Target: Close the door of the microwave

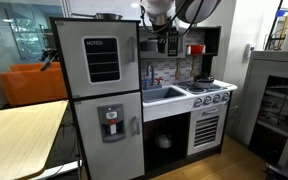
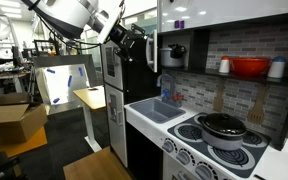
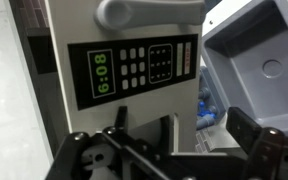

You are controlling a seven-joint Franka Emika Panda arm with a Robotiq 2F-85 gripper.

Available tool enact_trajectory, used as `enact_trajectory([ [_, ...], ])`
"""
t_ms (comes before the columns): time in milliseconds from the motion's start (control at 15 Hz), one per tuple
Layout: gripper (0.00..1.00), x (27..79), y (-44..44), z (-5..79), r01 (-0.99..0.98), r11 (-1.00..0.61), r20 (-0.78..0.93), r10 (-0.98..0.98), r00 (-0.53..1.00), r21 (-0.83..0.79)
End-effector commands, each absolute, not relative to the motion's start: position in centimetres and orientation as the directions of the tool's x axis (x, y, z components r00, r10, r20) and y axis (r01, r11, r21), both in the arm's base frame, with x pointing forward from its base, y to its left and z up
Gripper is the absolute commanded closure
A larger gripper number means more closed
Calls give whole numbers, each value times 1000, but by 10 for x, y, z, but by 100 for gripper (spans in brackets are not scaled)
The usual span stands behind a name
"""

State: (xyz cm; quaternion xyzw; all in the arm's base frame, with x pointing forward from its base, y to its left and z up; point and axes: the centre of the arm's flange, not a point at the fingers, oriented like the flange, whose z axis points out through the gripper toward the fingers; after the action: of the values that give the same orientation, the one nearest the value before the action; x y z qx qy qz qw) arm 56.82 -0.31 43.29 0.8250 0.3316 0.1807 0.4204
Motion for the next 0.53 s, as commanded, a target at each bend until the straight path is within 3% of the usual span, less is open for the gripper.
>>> enact_trajectory([
  [0,0,588,-13,434,413,-392,-12,713,702,822],
  [467,0,592,-27,432,405,-387,-19,703,711,829],
])
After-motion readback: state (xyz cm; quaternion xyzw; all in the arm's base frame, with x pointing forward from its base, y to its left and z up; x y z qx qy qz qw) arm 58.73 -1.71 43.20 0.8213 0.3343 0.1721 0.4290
